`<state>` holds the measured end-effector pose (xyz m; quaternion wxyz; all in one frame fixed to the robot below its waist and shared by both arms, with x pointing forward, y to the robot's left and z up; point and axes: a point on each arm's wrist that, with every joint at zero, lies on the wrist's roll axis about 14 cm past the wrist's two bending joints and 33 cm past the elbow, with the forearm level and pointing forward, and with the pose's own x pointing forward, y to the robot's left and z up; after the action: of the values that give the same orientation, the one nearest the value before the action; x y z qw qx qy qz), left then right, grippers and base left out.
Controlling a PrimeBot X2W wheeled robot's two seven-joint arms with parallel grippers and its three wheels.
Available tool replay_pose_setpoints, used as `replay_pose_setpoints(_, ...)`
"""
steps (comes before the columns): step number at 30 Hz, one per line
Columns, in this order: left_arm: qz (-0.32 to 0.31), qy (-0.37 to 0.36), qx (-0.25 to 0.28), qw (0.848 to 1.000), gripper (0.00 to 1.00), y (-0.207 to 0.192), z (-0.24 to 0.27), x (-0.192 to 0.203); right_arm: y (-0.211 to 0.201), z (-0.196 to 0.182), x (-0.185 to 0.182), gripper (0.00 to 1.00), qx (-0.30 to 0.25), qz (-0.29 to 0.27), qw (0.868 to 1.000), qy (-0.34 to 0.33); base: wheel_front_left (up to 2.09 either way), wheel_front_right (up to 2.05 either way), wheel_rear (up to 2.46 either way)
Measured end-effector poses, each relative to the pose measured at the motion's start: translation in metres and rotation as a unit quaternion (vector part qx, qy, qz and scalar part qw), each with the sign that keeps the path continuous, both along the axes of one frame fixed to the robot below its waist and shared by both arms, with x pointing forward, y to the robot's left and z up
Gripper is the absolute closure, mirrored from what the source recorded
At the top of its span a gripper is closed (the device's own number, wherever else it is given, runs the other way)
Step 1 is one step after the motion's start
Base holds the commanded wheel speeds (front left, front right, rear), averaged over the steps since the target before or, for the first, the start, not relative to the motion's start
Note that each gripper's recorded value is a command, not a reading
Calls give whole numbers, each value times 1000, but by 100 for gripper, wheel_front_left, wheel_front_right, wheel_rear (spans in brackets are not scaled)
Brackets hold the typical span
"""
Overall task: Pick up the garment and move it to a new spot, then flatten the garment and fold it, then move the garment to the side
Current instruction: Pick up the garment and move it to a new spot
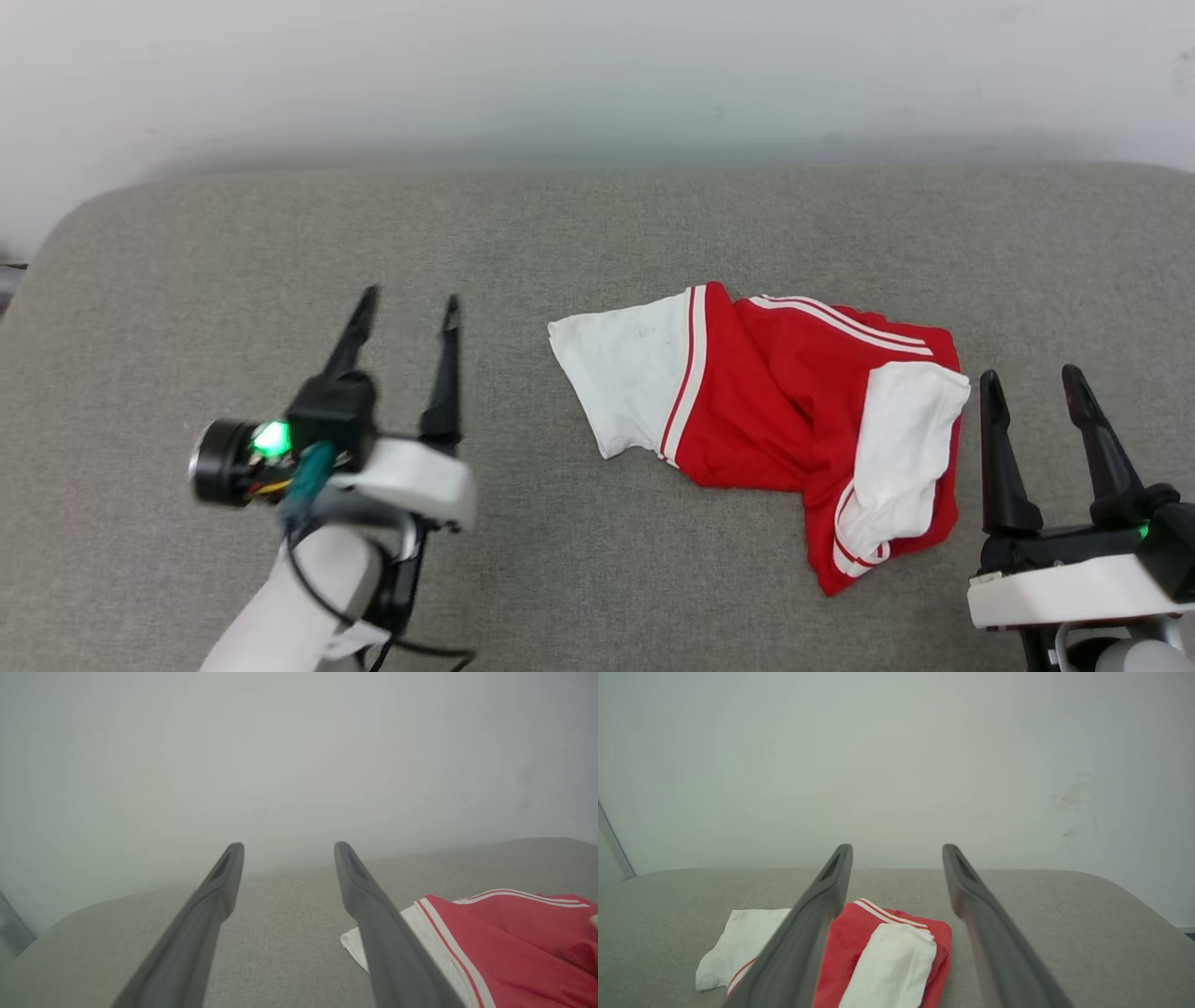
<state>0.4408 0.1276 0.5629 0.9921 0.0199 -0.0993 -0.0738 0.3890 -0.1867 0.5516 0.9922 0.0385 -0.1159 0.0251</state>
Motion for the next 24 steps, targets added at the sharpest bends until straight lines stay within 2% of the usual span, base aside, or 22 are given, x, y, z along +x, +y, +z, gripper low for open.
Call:
replay_pose_setpoints(8, 91, 13, -21, 996, 0, 57, -16, -33, 5, -4, -5, 0, 1, 8, 1000, 7, 0, 0, 0)
replay_pose_setpoints(24, 109, 47, -42, 992, 0, 61, -47, -74, 3, -19, -20, 0, 6, 4, 999, 32, 0, 0, 0)
